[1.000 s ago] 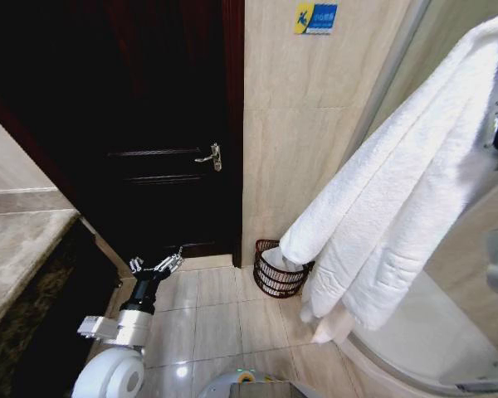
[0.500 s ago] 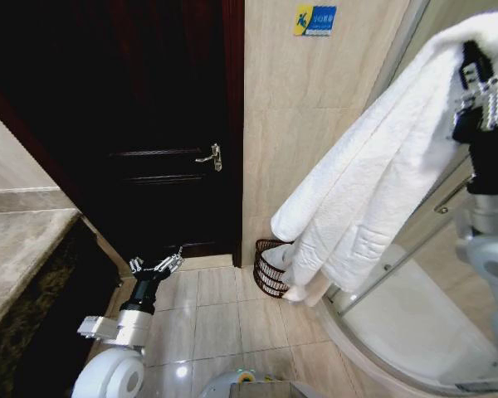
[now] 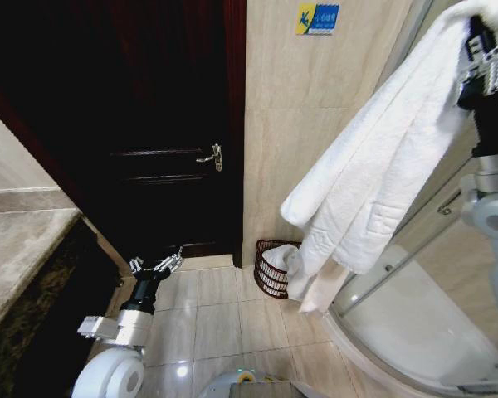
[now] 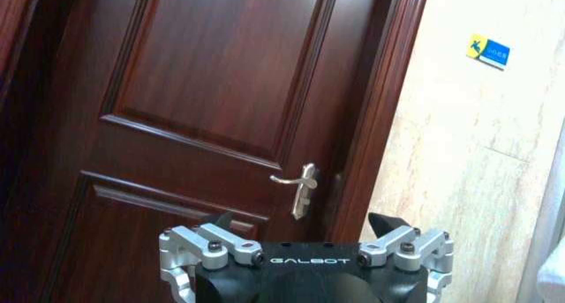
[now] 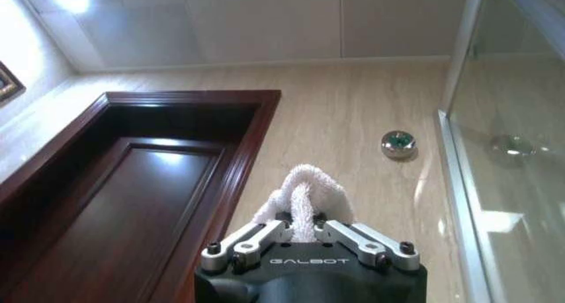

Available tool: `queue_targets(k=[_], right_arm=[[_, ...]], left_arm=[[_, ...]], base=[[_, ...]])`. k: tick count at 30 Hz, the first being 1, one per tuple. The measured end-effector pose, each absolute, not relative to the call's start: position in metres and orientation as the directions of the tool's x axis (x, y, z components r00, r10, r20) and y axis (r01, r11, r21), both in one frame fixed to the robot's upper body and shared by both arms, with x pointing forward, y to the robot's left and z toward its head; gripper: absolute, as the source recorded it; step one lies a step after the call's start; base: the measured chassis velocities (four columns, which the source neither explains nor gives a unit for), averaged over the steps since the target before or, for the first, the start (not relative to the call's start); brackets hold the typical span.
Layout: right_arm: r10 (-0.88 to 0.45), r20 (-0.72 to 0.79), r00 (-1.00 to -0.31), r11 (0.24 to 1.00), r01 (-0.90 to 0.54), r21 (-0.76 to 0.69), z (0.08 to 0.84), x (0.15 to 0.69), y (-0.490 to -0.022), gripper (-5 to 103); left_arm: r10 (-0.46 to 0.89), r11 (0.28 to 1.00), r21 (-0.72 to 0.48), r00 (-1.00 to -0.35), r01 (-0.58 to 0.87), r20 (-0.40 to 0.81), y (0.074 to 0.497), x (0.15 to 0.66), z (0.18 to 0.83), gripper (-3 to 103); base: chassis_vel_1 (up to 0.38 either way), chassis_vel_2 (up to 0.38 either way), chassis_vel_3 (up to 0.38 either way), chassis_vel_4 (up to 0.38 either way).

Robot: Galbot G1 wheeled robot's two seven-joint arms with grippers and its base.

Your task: Discard the used towel into the hamper.

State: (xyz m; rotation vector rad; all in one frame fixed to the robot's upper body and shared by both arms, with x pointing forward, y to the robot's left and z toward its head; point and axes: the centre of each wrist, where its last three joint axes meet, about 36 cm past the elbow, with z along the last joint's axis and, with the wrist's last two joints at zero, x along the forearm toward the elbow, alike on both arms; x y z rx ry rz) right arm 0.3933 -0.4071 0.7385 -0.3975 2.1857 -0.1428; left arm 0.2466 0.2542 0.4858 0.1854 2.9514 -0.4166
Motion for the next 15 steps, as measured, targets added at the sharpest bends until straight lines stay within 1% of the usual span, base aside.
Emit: queue_targets(k=[6, 11, 15], right_arm=[[-0.356, -0.768, -0.533, 0.931, -0.279, -0.238, 0.739, 0.397, -0.391, 6], [-0.361, -0.772, -0.522, 0.927, -0.289, -0.238, 0.742, 0.402, -0.388, 6], [-0.36, -0.78, -0.512, 0.924, -0.309, -0.224, 0.742, 0.418, -0.383, 6]], left_arm=[[0.1, 0.954, -0.264, -0.98, 0.144, -0.17, 0.254, 0.247, 0.486, 100], [0.1, 0.954, -0.264, -0.98, 0.144, -0.17, 0.254, 0.247, 0.486, 100], [0.1, 0.954, -0.264, -0.98, 0.144, -0.17, 0.254, 0.247, 0.486, 100]], base=[[0.0, 0.0, 0.0, 0.0], [0.0, 0.0, 0.0, 0.0], [0.0, 0.0, 0.0, 0.0]])
